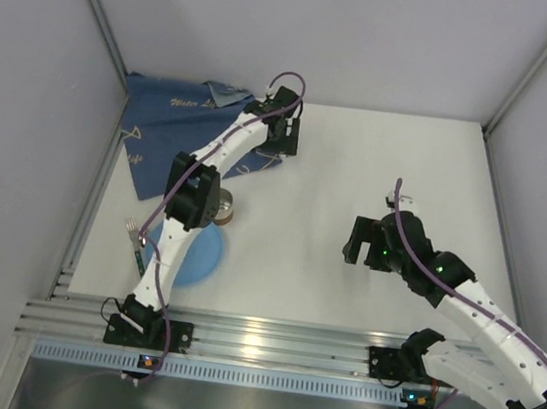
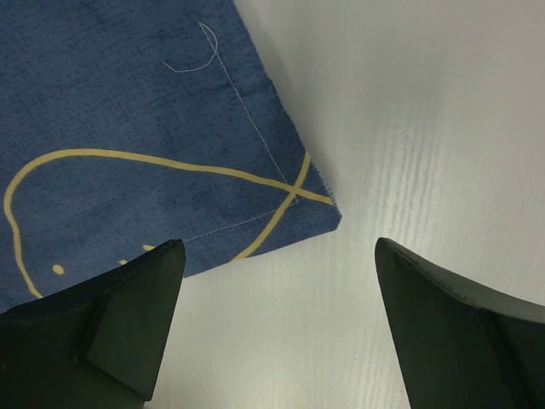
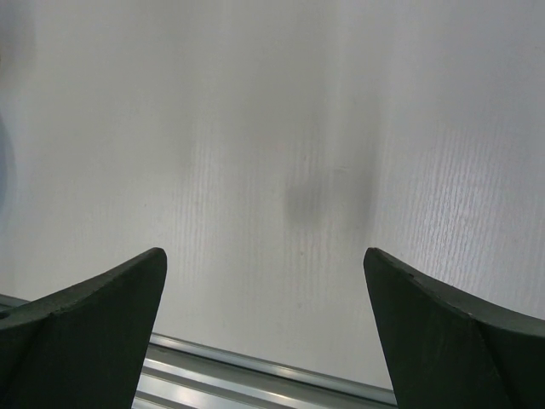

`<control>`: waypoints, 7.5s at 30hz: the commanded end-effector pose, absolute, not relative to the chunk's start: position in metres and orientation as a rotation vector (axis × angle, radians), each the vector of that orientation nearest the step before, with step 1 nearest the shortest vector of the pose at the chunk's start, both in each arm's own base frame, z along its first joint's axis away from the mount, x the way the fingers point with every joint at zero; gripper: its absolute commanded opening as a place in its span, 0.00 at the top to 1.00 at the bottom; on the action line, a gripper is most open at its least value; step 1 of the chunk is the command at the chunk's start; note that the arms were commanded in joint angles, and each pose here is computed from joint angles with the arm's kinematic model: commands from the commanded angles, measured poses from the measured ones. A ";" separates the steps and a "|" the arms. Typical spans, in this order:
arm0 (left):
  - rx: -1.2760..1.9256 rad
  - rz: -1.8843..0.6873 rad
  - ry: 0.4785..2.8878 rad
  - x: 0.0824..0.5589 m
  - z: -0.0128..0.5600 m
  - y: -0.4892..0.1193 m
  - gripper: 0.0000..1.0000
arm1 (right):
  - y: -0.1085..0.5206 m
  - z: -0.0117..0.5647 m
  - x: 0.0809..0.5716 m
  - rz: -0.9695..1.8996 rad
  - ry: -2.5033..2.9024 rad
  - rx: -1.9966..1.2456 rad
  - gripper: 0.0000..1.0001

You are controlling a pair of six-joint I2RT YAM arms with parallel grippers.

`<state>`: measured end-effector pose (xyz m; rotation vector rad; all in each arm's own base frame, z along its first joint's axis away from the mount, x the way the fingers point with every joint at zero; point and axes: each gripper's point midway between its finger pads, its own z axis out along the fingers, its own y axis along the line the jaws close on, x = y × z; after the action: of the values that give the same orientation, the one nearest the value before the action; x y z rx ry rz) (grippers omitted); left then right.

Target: Set the dinner table for one person

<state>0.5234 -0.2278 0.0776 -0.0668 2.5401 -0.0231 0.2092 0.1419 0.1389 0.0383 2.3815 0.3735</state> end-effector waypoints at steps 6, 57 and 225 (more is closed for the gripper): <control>0.058 0.239 2.603 0.520 0.041 -0.196 0.02 | 0.140 0.161 0.217 0.381 2.322 0.019 0.00; -0.056 -1.334 2.187 0.473 0.250 -0.455 0.02 | 0.178 0.142 0.237 0.505 2.398 0.108 0.00; -0.369 -0.223 2.343 0.344 0.200 -0.109 0.04 | 0.349 0.143 0.242 0.962 2.607 -0.460 0.34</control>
<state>0.3660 -0.1283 0.2015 -0.3052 2.3338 -0.2596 0.2467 0.3027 0.1087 -0.3339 2.7172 0.8296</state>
